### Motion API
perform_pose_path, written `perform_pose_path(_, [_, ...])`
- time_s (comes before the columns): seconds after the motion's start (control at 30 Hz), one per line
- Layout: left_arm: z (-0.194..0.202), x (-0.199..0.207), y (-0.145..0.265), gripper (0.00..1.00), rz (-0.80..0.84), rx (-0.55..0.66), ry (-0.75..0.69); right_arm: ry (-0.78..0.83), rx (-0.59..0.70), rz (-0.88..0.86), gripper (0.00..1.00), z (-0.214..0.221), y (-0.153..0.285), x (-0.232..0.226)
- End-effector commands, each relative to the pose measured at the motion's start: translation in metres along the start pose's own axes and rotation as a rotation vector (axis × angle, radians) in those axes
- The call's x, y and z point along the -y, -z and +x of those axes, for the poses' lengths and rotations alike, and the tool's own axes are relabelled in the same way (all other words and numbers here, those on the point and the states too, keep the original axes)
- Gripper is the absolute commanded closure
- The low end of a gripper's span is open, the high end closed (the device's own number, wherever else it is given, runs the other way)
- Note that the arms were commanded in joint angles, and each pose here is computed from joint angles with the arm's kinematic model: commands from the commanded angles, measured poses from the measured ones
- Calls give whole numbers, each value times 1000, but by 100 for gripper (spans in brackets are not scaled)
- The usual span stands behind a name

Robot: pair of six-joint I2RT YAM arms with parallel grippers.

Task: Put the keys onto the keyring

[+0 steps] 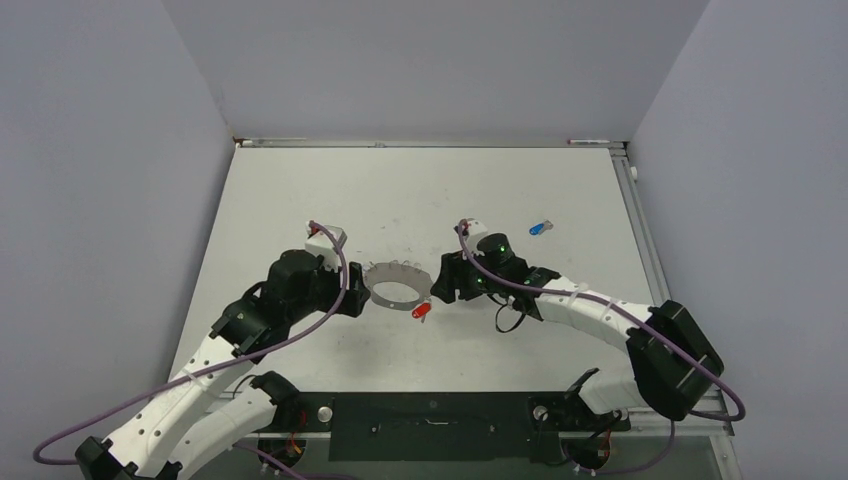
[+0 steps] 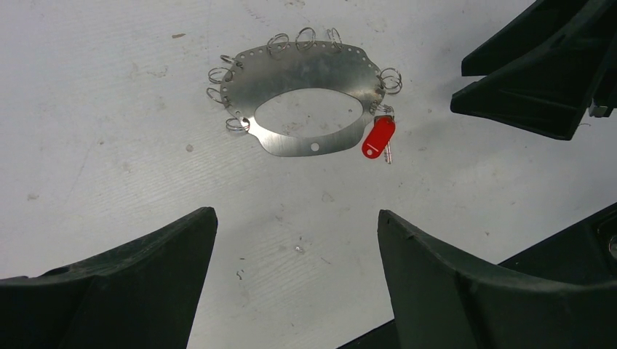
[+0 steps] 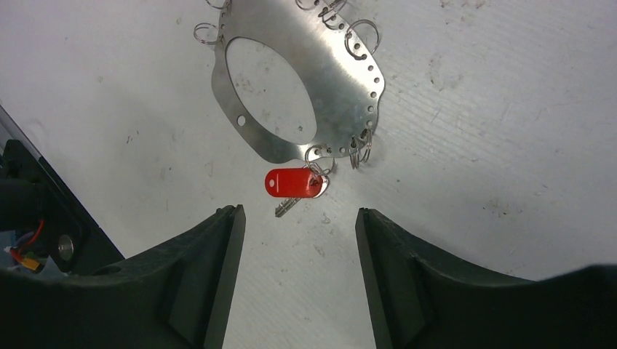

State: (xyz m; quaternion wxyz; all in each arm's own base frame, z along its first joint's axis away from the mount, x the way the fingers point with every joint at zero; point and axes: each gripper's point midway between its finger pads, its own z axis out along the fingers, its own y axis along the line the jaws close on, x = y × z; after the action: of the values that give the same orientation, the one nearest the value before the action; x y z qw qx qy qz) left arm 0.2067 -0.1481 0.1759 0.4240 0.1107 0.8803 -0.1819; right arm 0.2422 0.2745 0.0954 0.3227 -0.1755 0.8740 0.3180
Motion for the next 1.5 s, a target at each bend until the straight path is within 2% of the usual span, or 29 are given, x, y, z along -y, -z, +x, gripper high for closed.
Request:
perform_pose_path(0.0, [-14,0,2,22,-5,38,-4,27,63,-76,42,-28,-13,-20])
perform_pose_path(0.43, [-13,-2,-3,23,-15,17,-3,38,-12,-101,46,-26,-52,-21])
perform_pose_path(0.77, [-13,-3,-3,23,-17,15,2,62,-55,-28,47,-23,-76,-4])
perform_pose_path(1.33, [-12,-4,-5,23,-19,9,5,69,-101,22,48,-10,-80,9])
perform_pose_path(1.47, [-13,-5,-5,23,-19,10,6,76,-103,20,51,-9,-76,6])
